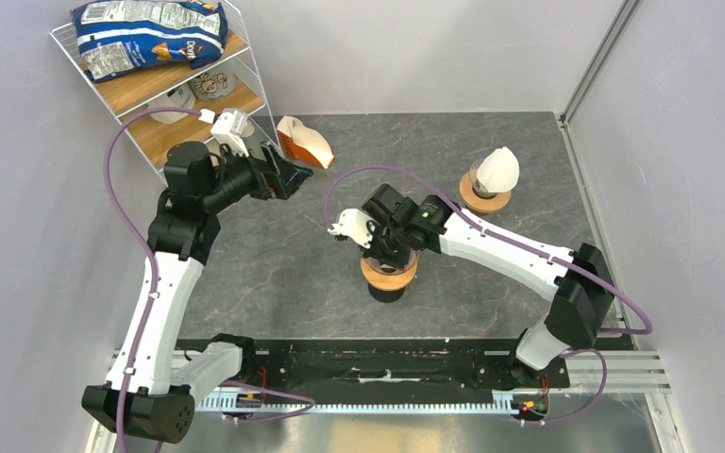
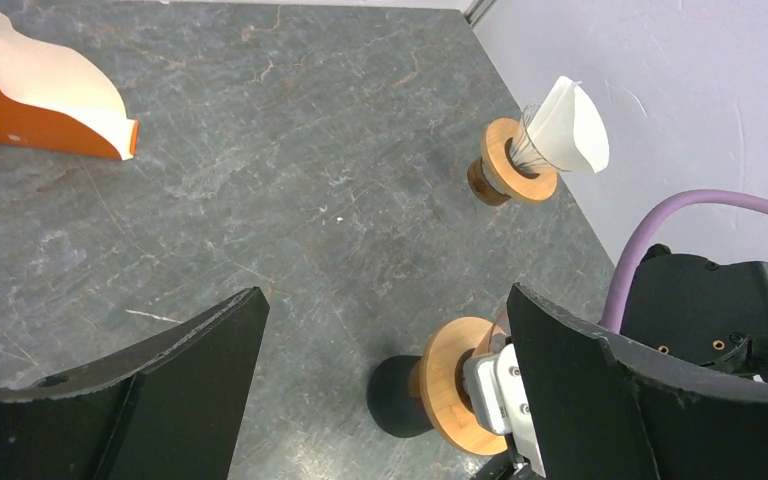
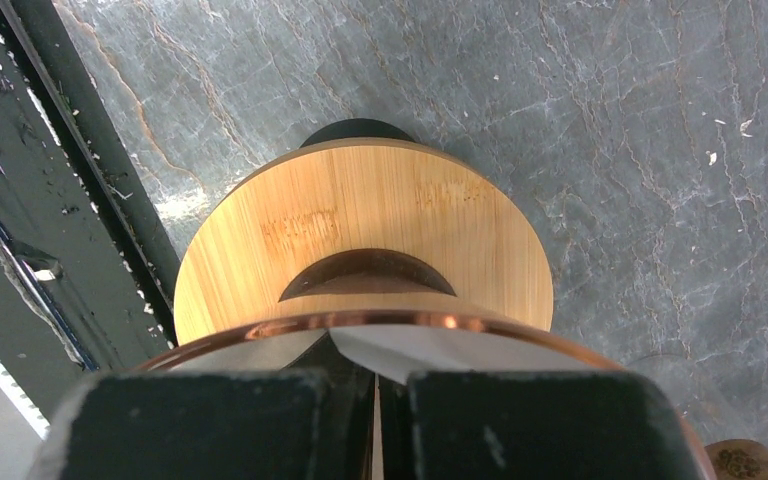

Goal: Place the coffee filter in the dripper
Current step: Place the coffee filter in the coffee dripper.

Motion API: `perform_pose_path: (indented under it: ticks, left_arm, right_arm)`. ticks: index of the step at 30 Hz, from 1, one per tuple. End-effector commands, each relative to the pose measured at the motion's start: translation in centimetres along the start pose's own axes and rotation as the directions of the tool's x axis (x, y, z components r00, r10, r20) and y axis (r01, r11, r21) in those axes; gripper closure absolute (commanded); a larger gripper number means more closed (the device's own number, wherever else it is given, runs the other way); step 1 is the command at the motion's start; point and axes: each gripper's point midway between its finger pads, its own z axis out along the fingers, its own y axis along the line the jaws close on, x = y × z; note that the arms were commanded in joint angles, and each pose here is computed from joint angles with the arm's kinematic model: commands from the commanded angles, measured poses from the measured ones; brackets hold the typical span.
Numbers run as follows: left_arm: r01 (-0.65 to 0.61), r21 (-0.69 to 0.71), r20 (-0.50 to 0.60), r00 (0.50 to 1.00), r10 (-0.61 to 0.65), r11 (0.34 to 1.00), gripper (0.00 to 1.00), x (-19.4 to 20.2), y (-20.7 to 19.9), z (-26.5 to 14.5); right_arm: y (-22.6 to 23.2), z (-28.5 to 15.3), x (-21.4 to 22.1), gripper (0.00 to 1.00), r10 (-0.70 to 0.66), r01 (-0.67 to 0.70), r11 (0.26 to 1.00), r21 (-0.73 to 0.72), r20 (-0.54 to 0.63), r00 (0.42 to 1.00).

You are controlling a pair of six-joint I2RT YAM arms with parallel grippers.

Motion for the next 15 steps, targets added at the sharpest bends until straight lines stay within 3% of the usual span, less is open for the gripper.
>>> perform_pose_path:
  ticks: [1, 15]
  left_arm:
    - [0.055, 0.027, 0.021, 0.998, -0.056, 0.998, 0.02, -0.3, -0.6, -0.3]
    - [0.055, 0.058, 0.023, 0.998, -0.056, 0.997, 0.02, -0.1, -1.1, -0.4]
  right_arm:
    - [-0.2, -0.5, -0.6, 1.0, -0.018, 0.017, 1.0, 0.006, 0.028, 0.999]
    - [0.0, -4.9, -3.0, 1.0, -0.017, 0.017, 1.0, 0.002, 0.093, 0.996]
